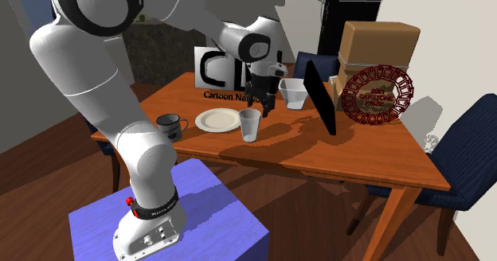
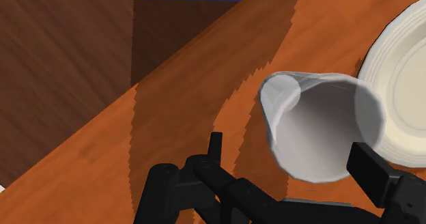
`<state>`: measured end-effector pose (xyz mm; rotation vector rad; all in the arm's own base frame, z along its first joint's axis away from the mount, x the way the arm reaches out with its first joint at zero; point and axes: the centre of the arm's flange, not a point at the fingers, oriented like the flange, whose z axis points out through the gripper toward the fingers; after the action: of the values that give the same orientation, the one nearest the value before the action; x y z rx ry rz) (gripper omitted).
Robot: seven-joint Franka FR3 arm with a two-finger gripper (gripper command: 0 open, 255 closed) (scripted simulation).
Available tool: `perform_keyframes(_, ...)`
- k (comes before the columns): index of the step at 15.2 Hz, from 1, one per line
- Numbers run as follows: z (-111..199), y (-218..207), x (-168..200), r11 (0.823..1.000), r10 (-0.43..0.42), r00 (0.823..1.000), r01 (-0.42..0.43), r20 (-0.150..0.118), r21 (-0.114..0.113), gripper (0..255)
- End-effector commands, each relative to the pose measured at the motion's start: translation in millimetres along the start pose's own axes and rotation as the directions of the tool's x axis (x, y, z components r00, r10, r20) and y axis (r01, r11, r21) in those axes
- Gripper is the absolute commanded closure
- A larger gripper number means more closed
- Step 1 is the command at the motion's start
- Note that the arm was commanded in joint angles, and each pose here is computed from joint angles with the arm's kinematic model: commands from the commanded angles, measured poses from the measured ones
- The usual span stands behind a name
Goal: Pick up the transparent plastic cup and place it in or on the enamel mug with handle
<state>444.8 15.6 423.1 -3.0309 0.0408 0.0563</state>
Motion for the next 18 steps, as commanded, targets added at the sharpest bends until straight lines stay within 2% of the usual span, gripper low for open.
perform_keyframes(1,21,0,10,1.0,-0.006,1.0,0.006,0.021,-0.004,0)
perform_keyframes(9,61,0,9,1.0,-0.006,1.0,0.006,0.021,-0.004,0)
perform_keyframes(16,61,0,9,1.0,-0.006,1.0,0.006,0.021,-0.004,0)
perform_keyframes(17,61,0,9,1.0,-0.006,1.0,0.006,0.021,-0.004,255)
perform_keyframes(18,61,0,9,1.0,-0.006,1.0,0.006,0.021,-0.004,255)
